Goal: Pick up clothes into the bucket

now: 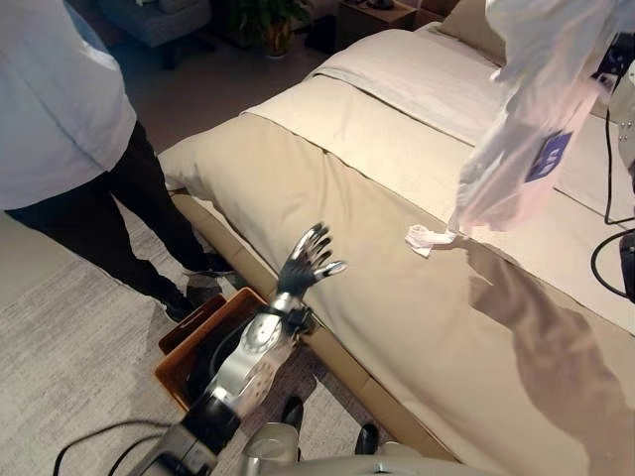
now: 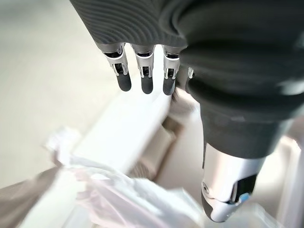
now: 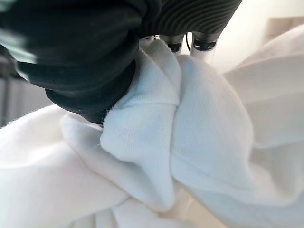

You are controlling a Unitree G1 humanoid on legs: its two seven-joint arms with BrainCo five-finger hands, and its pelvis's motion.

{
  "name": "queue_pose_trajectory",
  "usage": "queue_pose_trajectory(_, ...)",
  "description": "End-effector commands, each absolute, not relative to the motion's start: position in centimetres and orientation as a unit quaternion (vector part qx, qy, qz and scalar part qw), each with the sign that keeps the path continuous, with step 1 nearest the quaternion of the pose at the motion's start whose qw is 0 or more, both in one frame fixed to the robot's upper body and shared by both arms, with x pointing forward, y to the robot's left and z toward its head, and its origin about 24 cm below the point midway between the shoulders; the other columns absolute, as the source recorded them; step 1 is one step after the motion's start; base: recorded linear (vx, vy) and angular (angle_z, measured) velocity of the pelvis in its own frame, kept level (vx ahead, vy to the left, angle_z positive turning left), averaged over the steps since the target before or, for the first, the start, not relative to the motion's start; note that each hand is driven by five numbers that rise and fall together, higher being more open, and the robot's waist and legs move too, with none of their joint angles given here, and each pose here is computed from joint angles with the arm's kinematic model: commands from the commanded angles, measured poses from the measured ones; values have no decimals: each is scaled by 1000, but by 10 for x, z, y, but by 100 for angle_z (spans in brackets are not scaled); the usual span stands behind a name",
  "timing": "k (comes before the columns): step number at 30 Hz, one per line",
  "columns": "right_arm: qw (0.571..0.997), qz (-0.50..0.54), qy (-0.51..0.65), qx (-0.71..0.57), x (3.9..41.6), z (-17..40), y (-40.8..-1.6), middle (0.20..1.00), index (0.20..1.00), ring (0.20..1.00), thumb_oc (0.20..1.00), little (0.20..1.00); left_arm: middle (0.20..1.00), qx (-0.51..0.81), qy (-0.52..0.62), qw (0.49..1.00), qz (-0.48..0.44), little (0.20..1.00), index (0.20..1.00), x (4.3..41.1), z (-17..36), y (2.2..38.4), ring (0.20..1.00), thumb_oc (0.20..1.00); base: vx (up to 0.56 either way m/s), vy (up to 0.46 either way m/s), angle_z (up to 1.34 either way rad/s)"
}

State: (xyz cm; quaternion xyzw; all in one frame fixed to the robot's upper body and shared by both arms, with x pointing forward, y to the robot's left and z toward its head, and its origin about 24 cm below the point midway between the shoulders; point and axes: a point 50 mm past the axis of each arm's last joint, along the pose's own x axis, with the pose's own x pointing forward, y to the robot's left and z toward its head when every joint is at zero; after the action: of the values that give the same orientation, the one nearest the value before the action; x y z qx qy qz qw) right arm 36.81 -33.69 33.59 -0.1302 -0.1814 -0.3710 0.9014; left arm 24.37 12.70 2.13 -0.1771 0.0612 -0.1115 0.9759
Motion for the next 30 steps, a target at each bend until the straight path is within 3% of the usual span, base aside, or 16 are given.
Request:
queue_pose_trajectory(1,876,-355,-235,-224,351,394,-332,200,200,200,200,200,1000,-195,-33,974,-113,1000,1000,244,60,149,1000,1000,0,0,0)
queue_pose_trajectory(9,849,-386,-106,-345,353,357,-358,200,200,200,200,200,1000,-182,-44,981,-41,1000,1000,233,58,184,1000,1000,0,0,0)
queue_pose_trajectory(10,849,-394,-95,-338,353,351,-361,727,727,727,727,727,1000,-182,-47,982,-30,1000,1000,232,59,187,1000,1000,0,0,0)
queue_pose_trajectory(11,850,-391,-79,-345,354,341,-365,1000,1000,1000,1000,1000,1000,-187,-42,981,-17,1000,1000,230,55,190,1000,1000,0,0,0)
queue_pose_trajectory(12,851,-391,-74,-344,354,335,-367,868,868,868,868,868,1000,-188,-40,981,-12,1000,1000,229,54,191,1000,1000,0,0,0)
queue_pose_trajectory(13,848,-387,-61,-358,353,329,-371,200,200,200,200,200,1000,-186,-41,982,-8,1000,1000,229,53,192,1000,1000,0,0,0)
queue_pose_trajectory(17,844,-390,-66,-362,349,326,-377,200,200,200,200,200,1000,-179,-46,983,-16,1000,1000,229,54,190,1000,1000,0,0,0)
queue_pose_trajectory(30,868,-325,-192,-322,356,363,-340,200,200,200,200,200,1000,-170,-42,984,-40,1000,1000,235,52,177,1000,1000,-2,1,-4)
